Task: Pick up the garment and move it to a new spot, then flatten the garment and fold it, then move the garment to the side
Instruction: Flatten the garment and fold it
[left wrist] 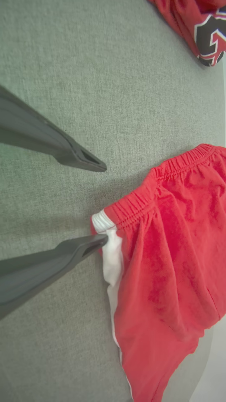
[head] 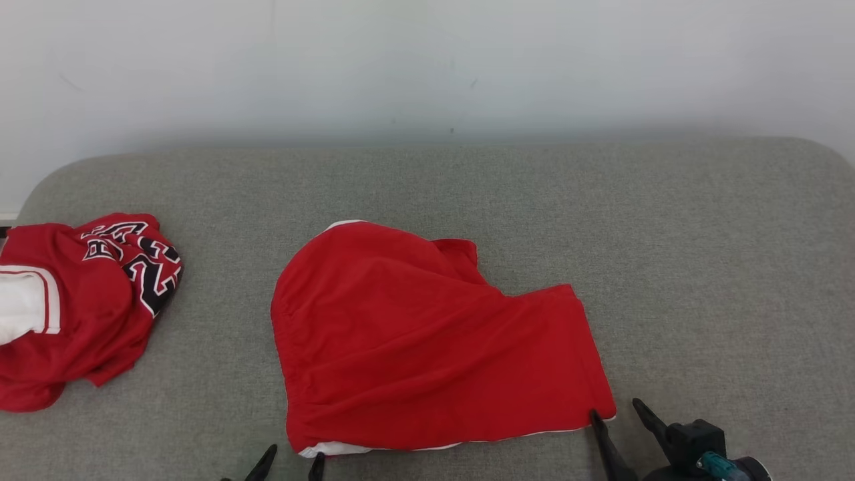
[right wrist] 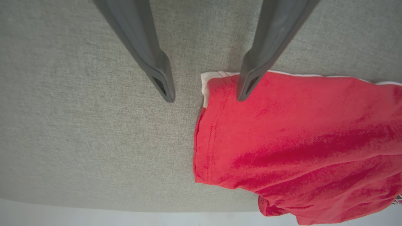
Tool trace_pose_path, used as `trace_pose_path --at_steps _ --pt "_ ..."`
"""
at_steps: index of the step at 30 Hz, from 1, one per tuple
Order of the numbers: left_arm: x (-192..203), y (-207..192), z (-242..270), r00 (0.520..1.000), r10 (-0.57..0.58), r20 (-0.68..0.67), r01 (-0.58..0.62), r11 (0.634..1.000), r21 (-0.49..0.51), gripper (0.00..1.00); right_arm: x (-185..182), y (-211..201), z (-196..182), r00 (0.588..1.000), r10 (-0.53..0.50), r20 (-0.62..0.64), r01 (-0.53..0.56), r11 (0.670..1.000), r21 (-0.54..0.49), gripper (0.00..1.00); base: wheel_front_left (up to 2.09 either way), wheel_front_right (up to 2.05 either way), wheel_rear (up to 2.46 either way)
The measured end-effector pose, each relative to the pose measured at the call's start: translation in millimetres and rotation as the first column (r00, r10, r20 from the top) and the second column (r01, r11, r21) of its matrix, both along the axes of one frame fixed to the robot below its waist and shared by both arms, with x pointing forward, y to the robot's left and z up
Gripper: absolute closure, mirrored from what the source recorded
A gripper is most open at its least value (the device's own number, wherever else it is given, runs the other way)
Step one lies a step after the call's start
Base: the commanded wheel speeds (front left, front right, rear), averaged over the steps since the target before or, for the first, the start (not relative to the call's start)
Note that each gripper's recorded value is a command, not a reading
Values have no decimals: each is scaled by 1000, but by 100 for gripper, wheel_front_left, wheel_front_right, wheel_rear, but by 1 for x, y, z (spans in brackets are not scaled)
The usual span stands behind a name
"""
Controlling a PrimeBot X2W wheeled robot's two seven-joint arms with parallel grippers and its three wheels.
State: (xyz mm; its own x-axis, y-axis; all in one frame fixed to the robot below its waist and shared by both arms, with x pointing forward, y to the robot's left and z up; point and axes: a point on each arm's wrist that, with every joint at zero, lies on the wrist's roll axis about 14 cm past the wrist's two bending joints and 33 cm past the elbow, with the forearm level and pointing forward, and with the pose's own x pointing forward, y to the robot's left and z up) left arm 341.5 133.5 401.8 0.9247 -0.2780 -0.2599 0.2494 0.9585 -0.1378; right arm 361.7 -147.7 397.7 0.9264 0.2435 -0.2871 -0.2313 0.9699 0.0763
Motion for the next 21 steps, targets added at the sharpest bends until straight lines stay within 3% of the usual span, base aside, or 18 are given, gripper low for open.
trace_pose_path --at_steps 6,7,8,9,10,11,21 --pt "4 -8 -7 999 -40 -28 41 999 6 0 2 10 -19 996 44 -72 -45 999 -14 0 0 0 0" --pt "5 -9 -7 999 -44 -27 44 999 6 0 2 11 -20 996 46 -80 -48 999 -12 31 0 0 0" --pt "6 -10 -7 999 -47 -28 47 999 3 13 2 12 -22 995 49 -87 -50 999 -12 74 0 0 0" --pt "6 -11 -7 998 -54 -27 54 999 5 45 3 12 -23 995 48 -91 -49 999 -8 92 0 0 0" --pt "7 -13 -6 998 -58 -24 59 998 5 69 4 12 -23 995 48 -91 -49 999 -7 100 0 0 0" --pt "8 -14 -4 998 -62 -20 62 998 4 100 6 13 -22 995 51 -90 -52 999 -6 100 0 0 0" --pt "6 -19 26 993 -77 89 78 997 -7 100 5 10 -3 999 24 -24 -23 998 54 100 0 0 0"
